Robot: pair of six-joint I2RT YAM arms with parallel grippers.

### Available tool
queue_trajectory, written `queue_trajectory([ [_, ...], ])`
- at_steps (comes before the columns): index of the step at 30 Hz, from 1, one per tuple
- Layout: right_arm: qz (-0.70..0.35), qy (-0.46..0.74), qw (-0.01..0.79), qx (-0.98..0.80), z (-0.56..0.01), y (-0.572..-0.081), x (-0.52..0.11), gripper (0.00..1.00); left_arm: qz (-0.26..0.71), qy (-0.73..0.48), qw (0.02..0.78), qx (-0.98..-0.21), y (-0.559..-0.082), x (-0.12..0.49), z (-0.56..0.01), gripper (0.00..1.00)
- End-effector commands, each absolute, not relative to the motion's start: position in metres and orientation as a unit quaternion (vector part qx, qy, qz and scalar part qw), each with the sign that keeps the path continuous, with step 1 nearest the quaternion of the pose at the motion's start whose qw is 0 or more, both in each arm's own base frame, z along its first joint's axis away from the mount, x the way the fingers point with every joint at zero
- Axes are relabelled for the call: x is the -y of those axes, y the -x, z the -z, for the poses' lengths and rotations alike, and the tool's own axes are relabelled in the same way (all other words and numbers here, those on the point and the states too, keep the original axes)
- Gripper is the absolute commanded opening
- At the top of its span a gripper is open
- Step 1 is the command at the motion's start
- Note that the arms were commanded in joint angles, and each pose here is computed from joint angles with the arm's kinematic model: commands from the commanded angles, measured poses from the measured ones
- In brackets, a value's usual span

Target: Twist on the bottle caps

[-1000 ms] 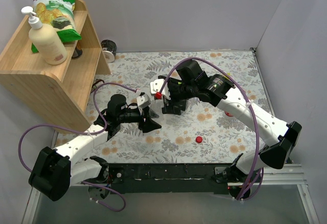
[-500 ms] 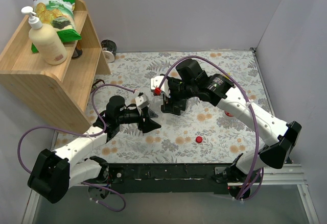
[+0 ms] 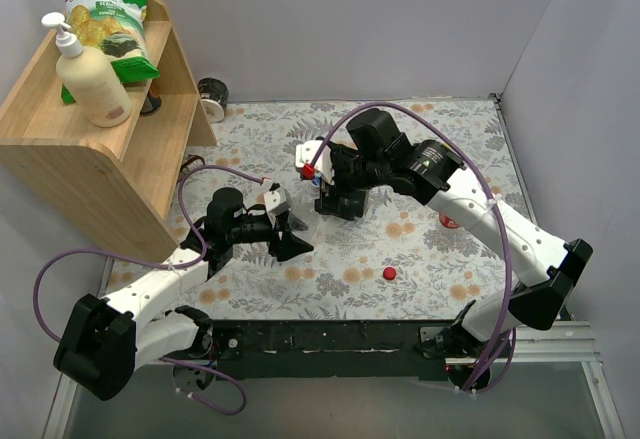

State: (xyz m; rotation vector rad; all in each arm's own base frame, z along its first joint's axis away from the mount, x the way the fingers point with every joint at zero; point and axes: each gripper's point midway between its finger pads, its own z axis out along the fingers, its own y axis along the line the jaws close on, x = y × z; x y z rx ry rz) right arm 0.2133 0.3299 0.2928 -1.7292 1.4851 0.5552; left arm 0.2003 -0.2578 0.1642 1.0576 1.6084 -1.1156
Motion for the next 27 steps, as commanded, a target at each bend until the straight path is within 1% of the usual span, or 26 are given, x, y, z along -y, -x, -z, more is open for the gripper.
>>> queue_trajectory([
  [1,-0.226,0.669,0.460,-0.539,-0.341,-0.218,-0.341,0.94,0.448,-0.452,0.451,-0.625,-0.196,0.258,-0.172,0.00],
  [5,-0.244,0.684,0.463,-0.508,-0.347,-0.209,-0.346,0.94,0.445,-0.455,0.450,-0.626,-0.196,0.258,-0.172,0.00],
  [14,-0.262,0.711,0.432,-0.489,-0.329,-0.188,-0.342,0.95,0.446,-0.441,0.455,-0.631,-0.199,0.258,-0.176,0.00],
  [27,-0.257,0.711,0.415,-0.505,-0.314,-0.182,-0.333,0.94,0.441,-0.420,0.468,-0.641,-0.208,0.258,-0.177,0.00],
])
